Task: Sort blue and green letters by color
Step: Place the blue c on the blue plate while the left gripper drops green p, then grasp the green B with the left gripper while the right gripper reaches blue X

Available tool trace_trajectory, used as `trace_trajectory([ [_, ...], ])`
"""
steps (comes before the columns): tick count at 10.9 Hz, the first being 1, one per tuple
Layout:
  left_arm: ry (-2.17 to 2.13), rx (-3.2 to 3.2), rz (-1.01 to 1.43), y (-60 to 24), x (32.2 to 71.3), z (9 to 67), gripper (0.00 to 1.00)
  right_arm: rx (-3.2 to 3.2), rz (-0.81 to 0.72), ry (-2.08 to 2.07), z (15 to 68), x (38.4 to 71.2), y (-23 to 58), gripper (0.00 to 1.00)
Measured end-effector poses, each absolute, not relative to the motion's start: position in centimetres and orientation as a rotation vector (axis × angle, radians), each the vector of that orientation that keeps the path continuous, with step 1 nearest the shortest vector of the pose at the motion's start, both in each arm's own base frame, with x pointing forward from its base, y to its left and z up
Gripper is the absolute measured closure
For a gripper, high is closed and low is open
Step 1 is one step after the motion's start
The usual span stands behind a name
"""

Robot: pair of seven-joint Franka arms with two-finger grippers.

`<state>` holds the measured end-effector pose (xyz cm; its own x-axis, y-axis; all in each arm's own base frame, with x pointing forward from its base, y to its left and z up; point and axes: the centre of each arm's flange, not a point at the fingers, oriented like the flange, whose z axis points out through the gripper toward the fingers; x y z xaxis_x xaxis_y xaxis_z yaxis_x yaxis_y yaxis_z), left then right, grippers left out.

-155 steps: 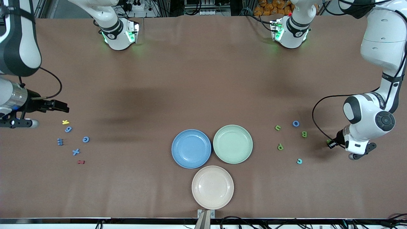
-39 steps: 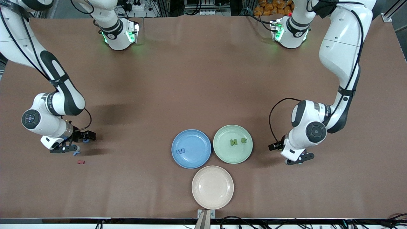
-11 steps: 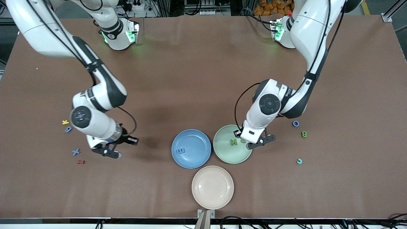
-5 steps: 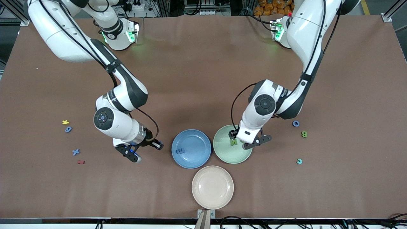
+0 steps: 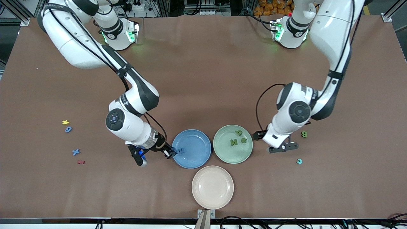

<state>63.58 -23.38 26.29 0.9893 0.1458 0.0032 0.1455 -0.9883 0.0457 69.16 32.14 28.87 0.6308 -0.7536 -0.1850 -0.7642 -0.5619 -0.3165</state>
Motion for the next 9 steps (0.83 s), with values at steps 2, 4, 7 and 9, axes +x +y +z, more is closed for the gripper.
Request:
trace_trajectory([
  [2, 0.129, 3.155, 0.012, -19.3, 63.7, 25.6, 0.00, -2.469, 0.049, 1.253, 27.8, 69.0, 32.8, 0.40],
  [4, 0.032, 3.206, 0.001, -15.9, 63.7, 24.5, 0.00, -2.507, 0.000, 1.232, 27.5, 69.1, 32.5, 0.11],
  [7, -0.114, 3.187, 0.023, -10.8, 63.8, 23.1, 0.00, -2.709, -0.049, 1.035, 25.7, 69.2, 30.2, 0.00],
  [9, -0.178, 3.165, 0.066, -7.7, 63.2, 21.5, 0.00, -2.866, 0.029, 0.864, 24.7, 69.8, 25.7, 0.00],
])
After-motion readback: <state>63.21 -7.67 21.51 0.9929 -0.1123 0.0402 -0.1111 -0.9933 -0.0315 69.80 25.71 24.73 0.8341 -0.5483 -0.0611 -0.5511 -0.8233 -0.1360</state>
